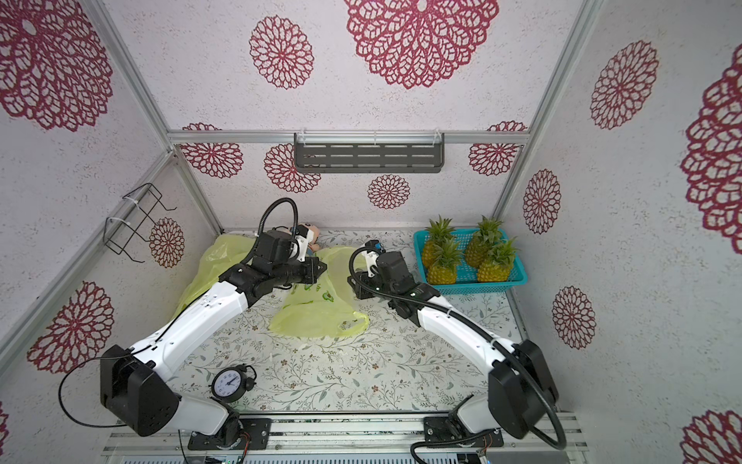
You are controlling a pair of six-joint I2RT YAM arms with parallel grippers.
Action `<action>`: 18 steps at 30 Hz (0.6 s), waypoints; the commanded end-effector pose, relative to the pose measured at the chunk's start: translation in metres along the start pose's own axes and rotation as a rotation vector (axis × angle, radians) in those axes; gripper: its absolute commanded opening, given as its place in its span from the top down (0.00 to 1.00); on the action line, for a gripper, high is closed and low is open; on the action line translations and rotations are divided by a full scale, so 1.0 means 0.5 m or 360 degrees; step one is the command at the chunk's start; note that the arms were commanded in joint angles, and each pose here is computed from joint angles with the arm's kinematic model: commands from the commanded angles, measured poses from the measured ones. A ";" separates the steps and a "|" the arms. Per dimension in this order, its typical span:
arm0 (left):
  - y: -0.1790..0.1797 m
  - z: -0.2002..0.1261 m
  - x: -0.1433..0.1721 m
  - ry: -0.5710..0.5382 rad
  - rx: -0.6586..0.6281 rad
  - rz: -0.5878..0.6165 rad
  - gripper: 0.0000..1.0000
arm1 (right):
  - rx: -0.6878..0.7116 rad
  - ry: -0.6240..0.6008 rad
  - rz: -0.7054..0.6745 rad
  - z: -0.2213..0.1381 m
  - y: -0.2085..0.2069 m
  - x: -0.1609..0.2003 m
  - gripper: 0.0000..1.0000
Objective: Place the pineapple into a plastic bag & tie a knot
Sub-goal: Open the plastic bag at the center of the board.
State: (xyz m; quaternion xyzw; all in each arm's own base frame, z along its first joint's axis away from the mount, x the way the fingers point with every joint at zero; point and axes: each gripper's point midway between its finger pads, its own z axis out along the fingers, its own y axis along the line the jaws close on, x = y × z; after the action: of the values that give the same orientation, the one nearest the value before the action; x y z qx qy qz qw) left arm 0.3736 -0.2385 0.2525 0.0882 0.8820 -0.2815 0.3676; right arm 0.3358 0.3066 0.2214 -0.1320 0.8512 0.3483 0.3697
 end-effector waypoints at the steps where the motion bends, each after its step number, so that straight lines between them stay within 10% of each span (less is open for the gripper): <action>1: -0.012 -0.019 -0.032 -0.0080 0.0041 0.0021 1.00 | -0.0183 -0.0093 0.0017 0.030 0.049 -0.047 0.73; 12: 0.046 -0.063 -0.028 -0.0128 -0.0088 -0.0017 1.00 | 0.0525 -0.0063 0.0157 0.084 -0.193 0.068 0.79; 18: 0.043 -0.014 -0.015 -0.0063 0.0003 -0.0065 1.00 | 0.0210 -0.0085 0.0074 0.073 -0.101 0.022 0.67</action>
State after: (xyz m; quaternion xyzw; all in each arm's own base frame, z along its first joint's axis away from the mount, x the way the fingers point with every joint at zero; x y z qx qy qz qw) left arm 0.3754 -0.2071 0.2634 0.0587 0.8773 -0.2745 0.3893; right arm 0.3662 0.2792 0.1110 -0.0618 0.9047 0.2440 0.3436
